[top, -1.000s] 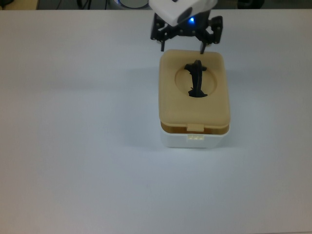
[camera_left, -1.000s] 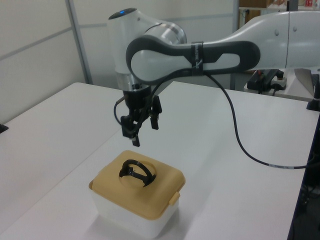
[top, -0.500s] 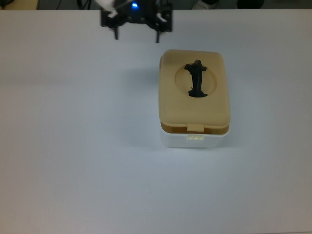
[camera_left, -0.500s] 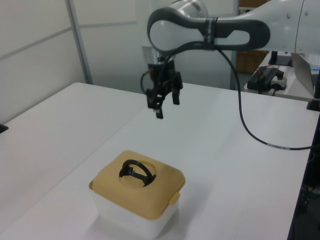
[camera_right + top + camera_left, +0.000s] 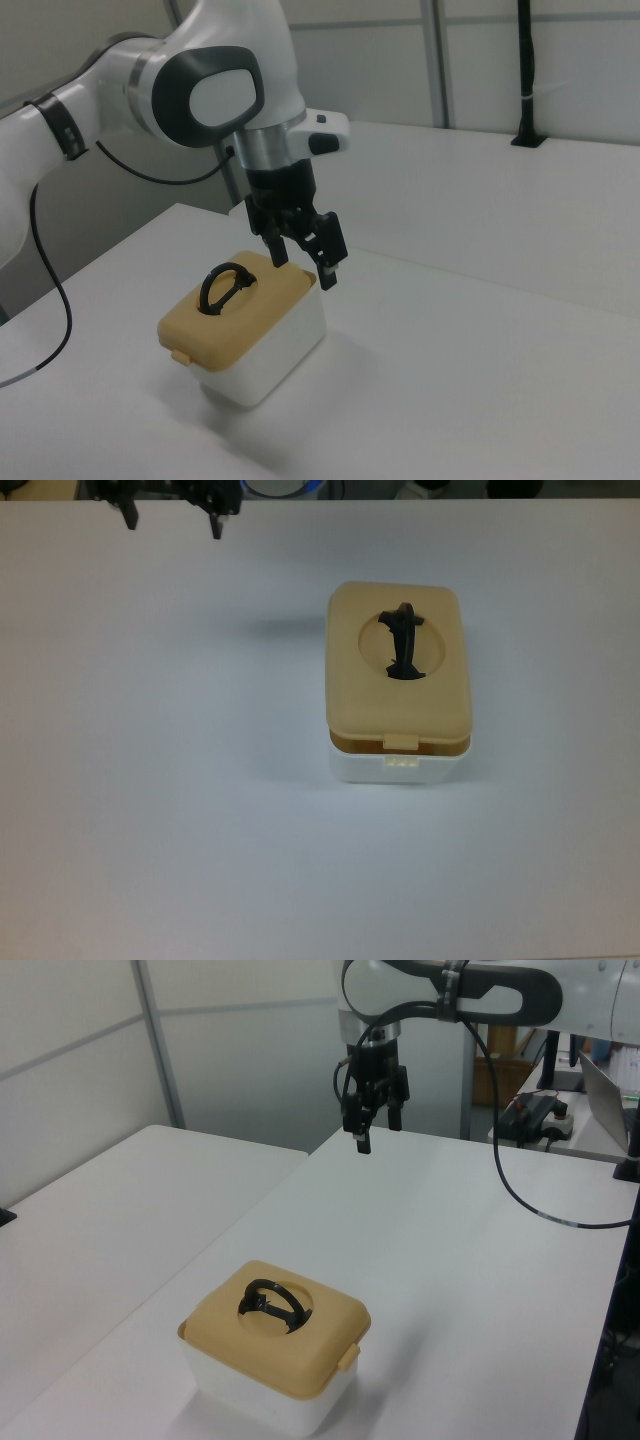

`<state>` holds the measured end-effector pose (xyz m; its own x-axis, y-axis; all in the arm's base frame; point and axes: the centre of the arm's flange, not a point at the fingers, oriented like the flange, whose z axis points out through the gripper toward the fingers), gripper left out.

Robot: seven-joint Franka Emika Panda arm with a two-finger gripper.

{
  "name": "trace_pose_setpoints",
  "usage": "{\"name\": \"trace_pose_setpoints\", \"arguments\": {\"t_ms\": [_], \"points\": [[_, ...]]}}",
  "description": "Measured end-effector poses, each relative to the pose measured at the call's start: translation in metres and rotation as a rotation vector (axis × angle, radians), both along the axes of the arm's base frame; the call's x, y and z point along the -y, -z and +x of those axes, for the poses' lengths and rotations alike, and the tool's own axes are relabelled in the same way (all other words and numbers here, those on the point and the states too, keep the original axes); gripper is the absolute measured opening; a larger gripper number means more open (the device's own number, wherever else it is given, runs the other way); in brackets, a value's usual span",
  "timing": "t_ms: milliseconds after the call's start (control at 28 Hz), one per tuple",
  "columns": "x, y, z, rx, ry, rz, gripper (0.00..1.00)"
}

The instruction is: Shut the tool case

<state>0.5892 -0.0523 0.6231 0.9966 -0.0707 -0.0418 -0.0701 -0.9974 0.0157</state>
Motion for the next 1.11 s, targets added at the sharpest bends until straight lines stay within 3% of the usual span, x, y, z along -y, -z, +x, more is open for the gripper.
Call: {"name": "trace_pose_setpoints", "arguments": {"t_ms": [1107], "points": [[0.008, 0.0051, -0.0018, -0.012, 0.008, 0.002, 1.0]]}}
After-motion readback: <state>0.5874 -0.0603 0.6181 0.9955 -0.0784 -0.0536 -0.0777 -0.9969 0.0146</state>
